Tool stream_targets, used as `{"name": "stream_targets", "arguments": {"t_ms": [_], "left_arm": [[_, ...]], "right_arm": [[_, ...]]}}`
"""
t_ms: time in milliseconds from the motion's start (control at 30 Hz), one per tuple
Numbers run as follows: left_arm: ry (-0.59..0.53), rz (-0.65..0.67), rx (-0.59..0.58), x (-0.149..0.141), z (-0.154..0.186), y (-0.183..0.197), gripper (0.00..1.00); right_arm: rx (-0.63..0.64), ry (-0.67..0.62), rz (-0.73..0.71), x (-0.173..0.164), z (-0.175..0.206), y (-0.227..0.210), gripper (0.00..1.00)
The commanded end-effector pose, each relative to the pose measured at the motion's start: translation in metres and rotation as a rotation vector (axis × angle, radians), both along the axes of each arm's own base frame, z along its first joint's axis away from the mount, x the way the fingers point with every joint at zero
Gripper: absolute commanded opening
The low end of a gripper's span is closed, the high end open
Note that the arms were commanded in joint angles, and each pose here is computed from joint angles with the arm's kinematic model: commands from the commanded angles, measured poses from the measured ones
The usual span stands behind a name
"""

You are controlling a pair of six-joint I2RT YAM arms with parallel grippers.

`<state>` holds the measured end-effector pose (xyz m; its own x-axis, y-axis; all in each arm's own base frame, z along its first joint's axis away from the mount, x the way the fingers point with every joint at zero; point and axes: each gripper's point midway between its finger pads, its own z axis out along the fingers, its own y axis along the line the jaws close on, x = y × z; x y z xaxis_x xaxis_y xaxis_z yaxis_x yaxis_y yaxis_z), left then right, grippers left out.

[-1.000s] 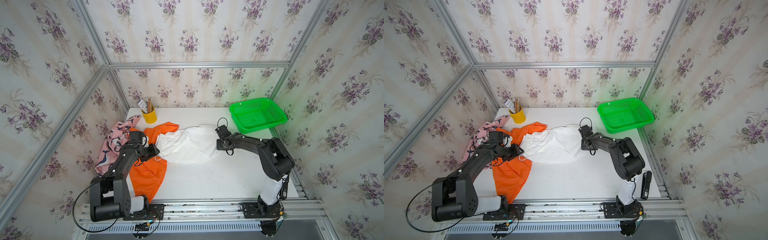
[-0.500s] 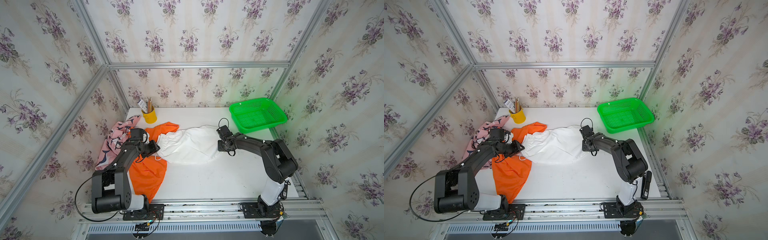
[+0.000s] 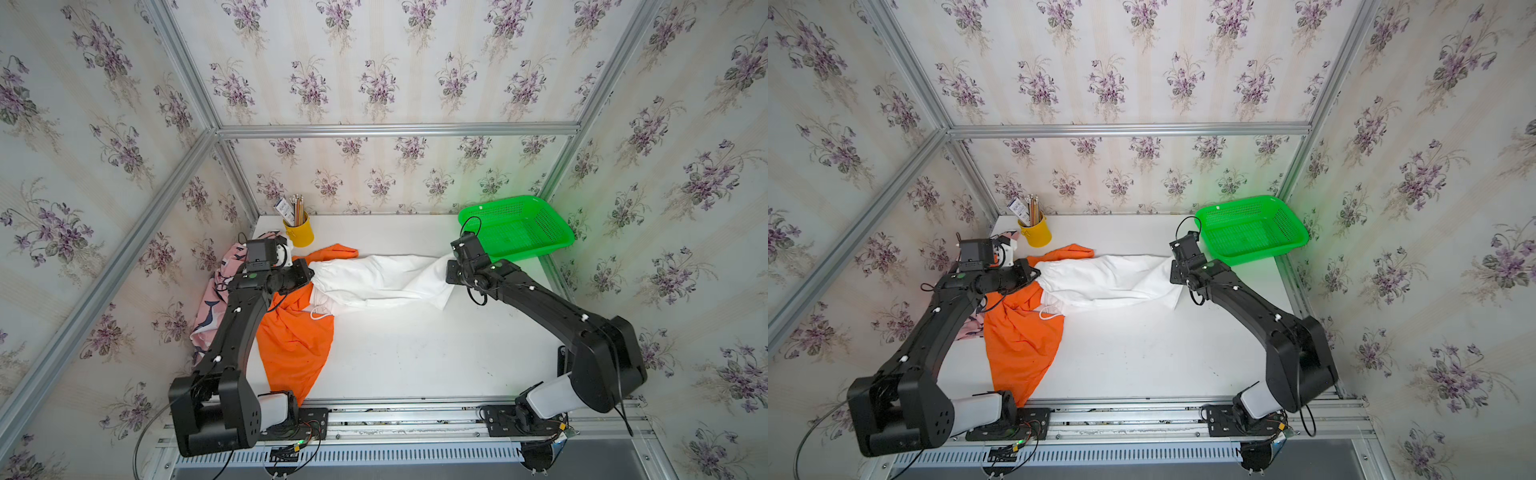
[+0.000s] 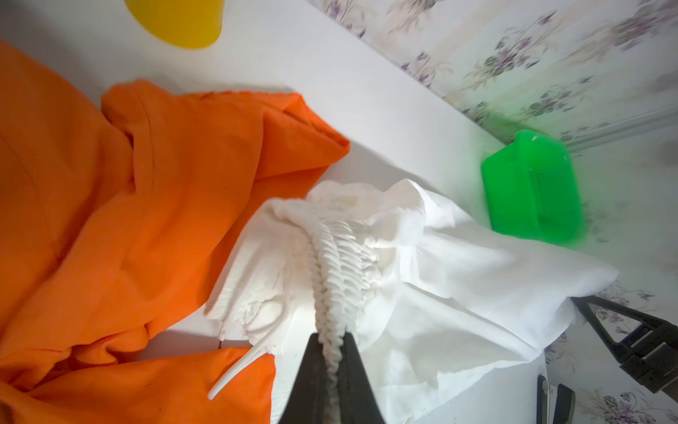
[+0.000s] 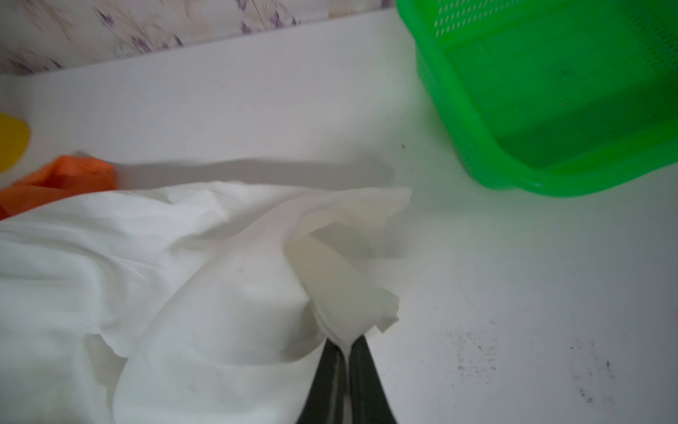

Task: Roll up the shorts
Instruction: Adjust the shorts at the center of the board.

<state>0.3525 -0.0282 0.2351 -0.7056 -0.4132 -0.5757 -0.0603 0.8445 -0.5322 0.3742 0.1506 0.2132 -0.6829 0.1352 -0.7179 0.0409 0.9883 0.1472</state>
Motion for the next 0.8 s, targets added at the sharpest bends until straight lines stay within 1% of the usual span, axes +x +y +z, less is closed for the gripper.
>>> {"name": "stream_targets", "arguments": {"t_ms": [0,100,233,333,400,467,500,567,667,767], "left_arm": [[-0.096,0.01,0.038,-0.011,0.054,0.002,0.0],[-0.233,0.013,0.058,-0.023,0.118,0.001,0.0],[-0.414,0.002,0.064,-0.049,0.195,-0.006,0.0],[-0.539,0.007,0.063,-0.076,0.243,-0.01,0.0],[-0.603,0.014,0.064,-0.092,0.266,-0.011,0.0],[-0.631,0.019,0.059,-0.098,0.274,-0.012,0.0],[-0.622,0.022,0.059,-0.097,0.271,-0.011,0.0],[-0.569,0.024,0.053,-0.088,0.253,-0.01,0.0],[-0.426,0.022,0.025,-0.066,0.198,-0.008,0.0],[-0.271,0.029,-0.011,-0.043,0.121,-0.006,0.0]], "right_arm": [[-0.029,-0.139,-0.064,-0.003,0.07,-0.023,0.0],[0.004,-0.307,-0.098,-0.014,0.15,-0.039,0.0],[0.079,-0.551,-0.139,-0.047,0.253,-0.066,0.0],[0.146,-0.693,-0.139,-0.078,0.311,-0.082,0.0],[0.168,-0.733,-0.13,-0.091,0.333,-0.087,0.0],[0.155,-0.714,-0.109,-0.093,0.334,-0.085,0.0],[0.138,-0.682,-0.105,-0.089,0.327,-0.083,0.0],[0.115,-0.608,-0.082,-0.075,0.3,-0.072,0.0],[0.107,-0.471,-0.033,-0.054,0.238,-0.049,0.0],[0.107,-0.31,0.0,-0.036,0.154,-0.028,0.0]]}}
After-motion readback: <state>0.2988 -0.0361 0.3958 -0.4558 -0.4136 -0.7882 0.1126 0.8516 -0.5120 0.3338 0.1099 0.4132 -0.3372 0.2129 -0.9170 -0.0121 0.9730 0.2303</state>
